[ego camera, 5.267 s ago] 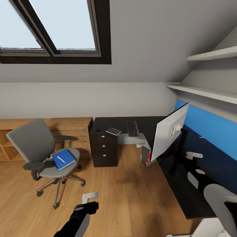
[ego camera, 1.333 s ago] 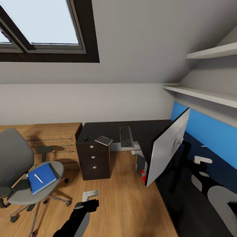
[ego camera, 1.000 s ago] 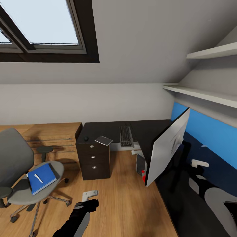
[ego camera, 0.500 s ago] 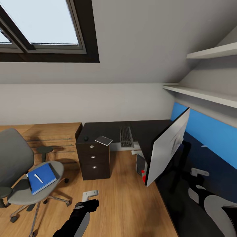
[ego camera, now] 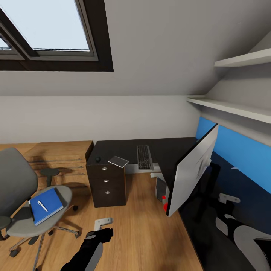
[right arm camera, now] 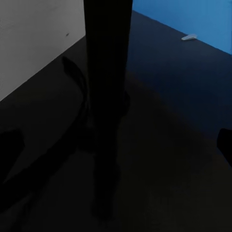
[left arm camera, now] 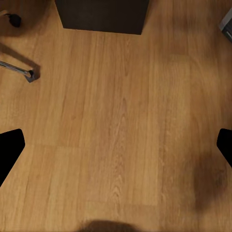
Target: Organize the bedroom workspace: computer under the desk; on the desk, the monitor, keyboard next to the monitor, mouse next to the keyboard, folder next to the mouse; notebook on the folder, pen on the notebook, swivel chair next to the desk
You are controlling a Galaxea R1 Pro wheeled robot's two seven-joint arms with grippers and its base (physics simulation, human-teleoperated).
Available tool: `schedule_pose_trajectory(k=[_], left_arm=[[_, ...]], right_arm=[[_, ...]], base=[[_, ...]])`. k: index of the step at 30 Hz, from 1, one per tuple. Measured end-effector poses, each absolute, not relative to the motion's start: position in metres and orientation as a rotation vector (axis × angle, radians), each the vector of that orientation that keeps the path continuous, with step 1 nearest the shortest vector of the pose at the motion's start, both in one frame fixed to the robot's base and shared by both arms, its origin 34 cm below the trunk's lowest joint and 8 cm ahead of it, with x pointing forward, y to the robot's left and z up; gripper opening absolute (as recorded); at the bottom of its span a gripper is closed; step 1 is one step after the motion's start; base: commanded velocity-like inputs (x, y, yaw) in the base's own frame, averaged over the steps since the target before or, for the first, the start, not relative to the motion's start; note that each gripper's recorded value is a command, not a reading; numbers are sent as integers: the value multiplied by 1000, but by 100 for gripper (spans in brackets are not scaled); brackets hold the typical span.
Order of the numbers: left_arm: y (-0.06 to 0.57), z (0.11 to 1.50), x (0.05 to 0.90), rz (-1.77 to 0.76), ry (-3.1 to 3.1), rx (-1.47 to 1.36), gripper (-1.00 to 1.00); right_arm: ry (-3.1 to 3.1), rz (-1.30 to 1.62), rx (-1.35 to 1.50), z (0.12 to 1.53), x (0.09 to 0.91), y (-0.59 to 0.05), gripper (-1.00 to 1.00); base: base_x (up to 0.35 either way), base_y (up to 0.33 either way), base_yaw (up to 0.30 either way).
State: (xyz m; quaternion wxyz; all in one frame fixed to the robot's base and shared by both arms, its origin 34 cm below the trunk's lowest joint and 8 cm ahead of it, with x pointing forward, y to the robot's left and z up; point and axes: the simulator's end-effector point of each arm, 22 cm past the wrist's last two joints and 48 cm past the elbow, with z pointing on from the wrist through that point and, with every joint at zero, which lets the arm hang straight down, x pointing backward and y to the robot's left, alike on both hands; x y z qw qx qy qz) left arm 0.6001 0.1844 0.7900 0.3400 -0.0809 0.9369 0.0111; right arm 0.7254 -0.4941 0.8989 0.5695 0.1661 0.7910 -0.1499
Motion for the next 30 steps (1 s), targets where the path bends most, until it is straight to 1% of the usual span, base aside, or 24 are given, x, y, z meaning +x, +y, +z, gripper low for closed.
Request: schedule_pose_trajectory(k=[6, 13, 22, 30], left_arm=[[184, 790, 600, 27, 2438, -211, 100], [184, 785, 596, 34, 2452, -208, 100], [184, 783, 595, 35, 2456, -206, 100], [183, 783, 595, 33, 2456, -206, 100]], right_arm=[[1854, -355, 389, 900, 725, -496, 100], [1847, -364, 387, 900, 722, -500, 100], [1839, -430, 427, 900, 713, -516, 100], [1835, -461, 446, 901, 709, -523, 100]], base=[[63, 0, 0], [197, 0, 0], [42, 0, 0], [173, 0, 0]])
